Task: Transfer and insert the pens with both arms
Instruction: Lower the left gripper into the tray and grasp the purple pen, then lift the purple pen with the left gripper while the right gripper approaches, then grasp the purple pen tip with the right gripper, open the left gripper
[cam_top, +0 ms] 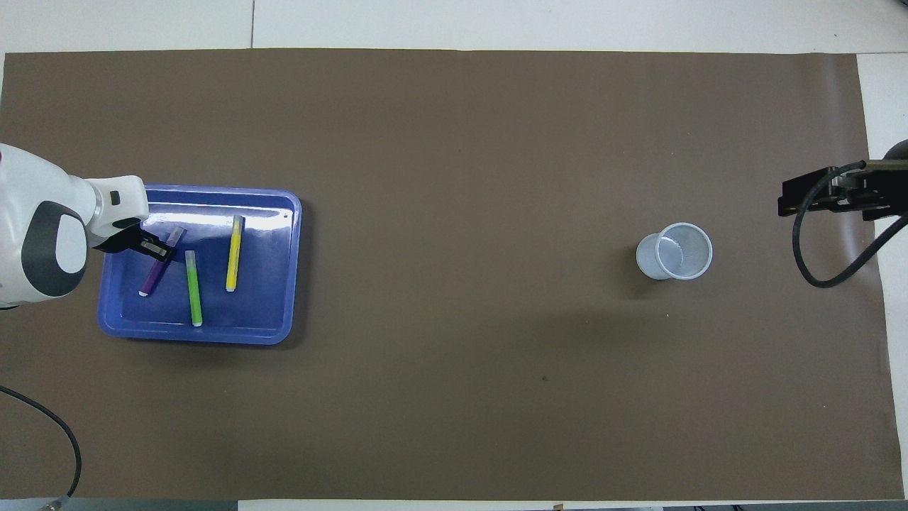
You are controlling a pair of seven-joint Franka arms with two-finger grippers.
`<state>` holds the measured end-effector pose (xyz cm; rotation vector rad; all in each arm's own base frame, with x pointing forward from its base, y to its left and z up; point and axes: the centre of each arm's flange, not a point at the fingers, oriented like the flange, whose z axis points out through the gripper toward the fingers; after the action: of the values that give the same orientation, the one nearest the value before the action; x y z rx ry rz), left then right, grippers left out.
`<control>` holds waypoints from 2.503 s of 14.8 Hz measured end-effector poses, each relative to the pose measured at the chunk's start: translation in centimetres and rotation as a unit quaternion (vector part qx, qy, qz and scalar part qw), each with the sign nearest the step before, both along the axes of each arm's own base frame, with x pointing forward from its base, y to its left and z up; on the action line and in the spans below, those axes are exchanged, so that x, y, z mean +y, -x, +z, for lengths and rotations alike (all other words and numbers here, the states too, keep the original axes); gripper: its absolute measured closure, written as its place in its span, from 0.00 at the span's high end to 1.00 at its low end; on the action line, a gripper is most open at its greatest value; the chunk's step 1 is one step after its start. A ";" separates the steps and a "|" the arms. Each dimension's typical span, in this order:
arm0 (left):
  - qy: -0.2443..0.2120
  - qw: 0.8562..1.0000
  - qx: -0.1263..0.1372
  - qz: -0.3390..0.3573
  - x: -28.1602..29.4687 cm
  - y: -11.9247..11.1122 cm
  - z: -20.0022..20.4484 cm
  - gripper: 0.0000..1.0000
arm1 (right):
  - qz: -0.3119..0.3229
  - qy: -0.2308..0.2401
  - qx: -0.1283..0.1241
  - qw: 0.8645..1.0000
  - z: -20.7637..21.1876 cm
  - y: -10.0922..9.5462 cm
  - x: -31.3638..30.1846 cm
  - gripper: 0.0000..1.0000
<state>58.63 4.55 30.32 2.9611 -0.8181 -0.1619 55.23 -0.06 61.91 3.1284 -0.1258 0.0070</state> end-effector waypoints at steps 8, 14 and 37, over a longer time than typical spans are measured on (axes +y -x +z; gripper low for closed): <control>-0.030 0.982 0.065 0.174 -7.4 -2.7 14.7 0.18 | 0.005 -0.010 0.000 1.000 0.0 0.0 0.8 1.00; 0.040 0.847 0.169 0.502 -17.4 -1.3 21.0 0.18 | 0.028 -0.100 0.005 0.995 0.0 0.3 5.5 1.00; 0.174 0.487 0.389 0.762 -27.0 7.8 19.4 0.18 | -0.045 -0.340 -0.102 0.934 -8.7 4.7 35.1 1.00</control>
<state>50.79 -22.49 49.68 1.6905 1.5918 -0.8616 50.51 35.05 53.21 3.7997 -0.3428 0.3665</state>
